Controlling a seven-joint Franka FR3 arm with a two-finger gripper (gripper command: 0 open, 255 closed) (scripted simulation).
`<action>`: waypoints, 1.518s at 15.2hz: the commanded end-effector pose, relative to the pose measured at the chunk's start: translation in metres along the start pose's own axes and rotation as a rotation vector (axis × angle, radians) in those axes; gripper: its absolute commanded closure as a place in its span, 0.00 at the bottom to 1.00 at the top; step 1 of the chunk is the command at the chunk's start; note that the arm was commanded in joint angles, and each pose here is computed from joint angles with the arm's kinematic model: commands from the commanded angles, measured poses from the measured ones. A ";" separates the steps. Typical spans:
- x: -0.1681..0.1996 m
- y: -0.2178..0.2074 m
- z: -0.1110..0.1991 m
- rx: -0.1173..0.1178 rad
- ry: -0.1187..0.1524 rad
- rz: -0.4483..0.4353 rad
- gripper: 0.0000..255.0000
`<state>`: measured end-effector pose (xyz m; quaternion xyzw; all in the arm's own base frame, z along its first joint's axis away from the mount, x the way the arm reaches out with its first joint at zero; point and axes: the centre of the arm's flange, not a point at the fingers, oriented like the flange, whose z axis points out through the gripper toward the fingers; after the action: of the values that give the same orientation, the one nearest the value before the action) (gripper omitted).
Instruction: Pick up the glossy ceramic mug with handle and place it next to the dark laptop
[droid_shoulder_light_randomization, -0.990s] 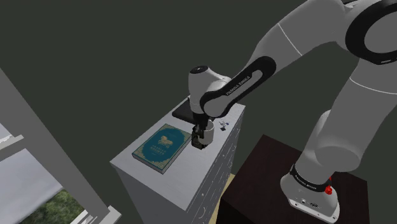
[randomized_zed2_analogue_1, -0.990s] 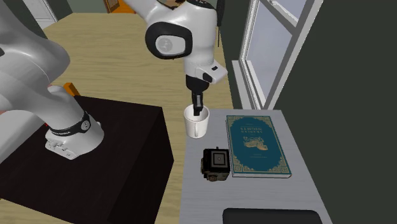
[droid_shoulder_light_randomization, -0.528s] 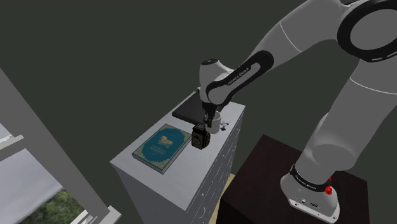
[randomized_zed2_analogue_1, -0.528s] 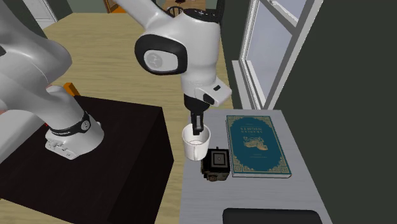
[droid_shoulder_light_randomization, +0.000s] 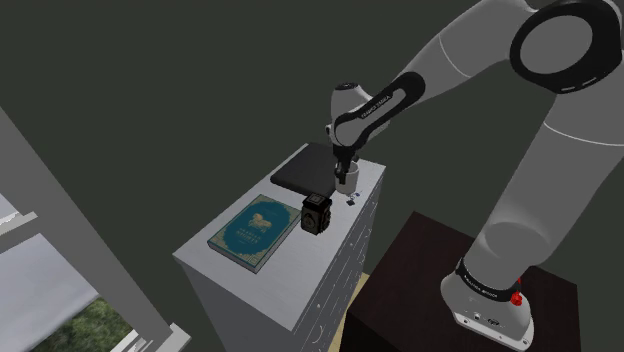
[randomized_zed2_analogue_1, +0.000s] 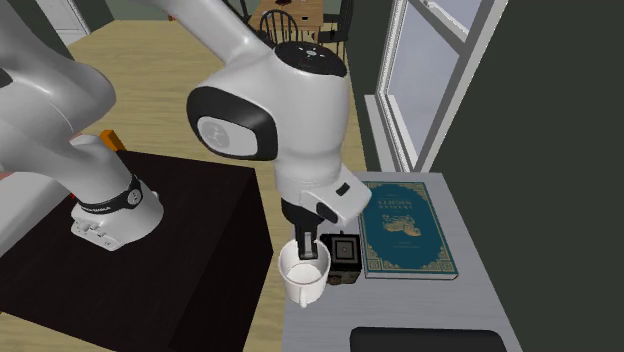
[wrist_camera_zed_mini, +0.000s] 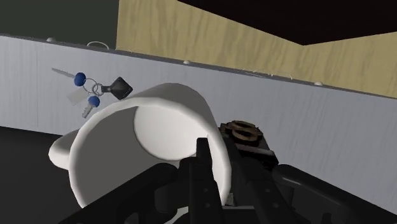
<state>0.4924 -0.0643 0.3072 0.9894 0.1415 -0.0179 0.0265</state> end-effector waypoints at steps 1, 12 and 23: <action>-0.004 0.028 0.001 0.000 0.000 -0.001 1.00; -0.023 0.172 0.008 0.000 0.000 -0.001 1.00; -0.042 0.316 0.015 0.000 0.000 -0.001 1.00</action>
<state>0.5355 -0.3652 0.3092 0.9894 0.1414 -0.0180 0.0266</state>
